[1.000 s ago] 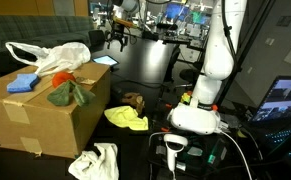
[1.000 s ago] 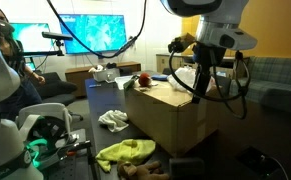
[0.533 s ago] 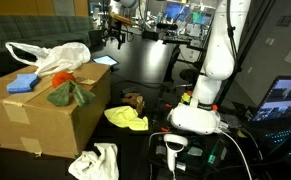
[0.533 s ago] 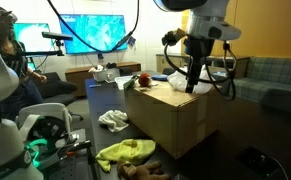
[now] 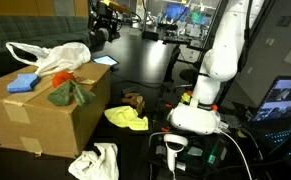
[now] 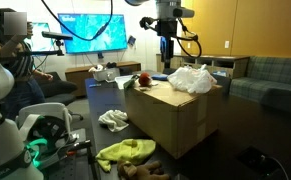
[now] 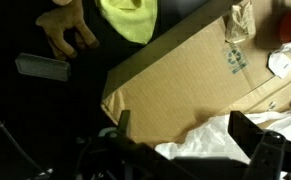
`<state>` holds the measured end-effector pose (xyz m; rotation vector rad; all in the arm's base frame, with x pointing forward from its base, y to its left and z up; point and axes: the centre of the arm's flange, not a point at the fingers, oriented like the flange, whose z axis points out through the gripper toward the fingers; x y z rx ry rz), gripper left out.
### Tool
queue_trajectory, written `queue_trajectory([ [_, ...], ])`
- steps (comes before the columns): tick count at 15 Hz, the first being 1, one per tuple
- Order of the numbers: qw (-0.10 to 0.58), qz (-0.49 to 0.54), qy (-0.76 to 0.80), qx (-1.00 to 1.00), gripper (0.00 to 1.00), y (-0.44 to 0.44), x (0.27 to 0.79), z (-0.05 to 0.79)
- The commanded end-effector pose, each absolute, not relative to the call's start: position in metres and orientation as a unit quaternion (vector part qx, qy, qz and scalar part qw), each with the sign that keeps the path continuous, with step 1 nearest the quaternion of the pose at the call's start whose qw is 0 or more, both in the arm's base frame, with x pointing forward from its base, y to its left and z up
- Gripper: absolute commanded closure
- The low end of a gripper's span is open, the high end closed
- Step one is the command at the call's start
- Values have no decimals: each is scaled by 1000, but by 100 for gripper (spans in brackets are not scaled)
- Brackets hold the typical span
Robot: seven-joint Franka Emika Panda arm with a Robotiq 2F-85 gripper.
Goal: Take all the object from the box and put them on the table and put the objects from the table to the top of the box
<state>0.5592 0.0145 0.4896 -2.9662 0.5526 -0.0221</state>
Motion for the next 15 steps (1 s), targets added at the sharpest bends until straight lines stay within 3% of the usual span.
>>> queue_trajectory([
  [1, 45, -46, 155, -986, 0, 55, 569, 504],
  [9, 79, -106, 169, -977, 0, 113, 636, 494],
  [15, 78, -93, 164, -979, 0, 131, 681, 466],
])
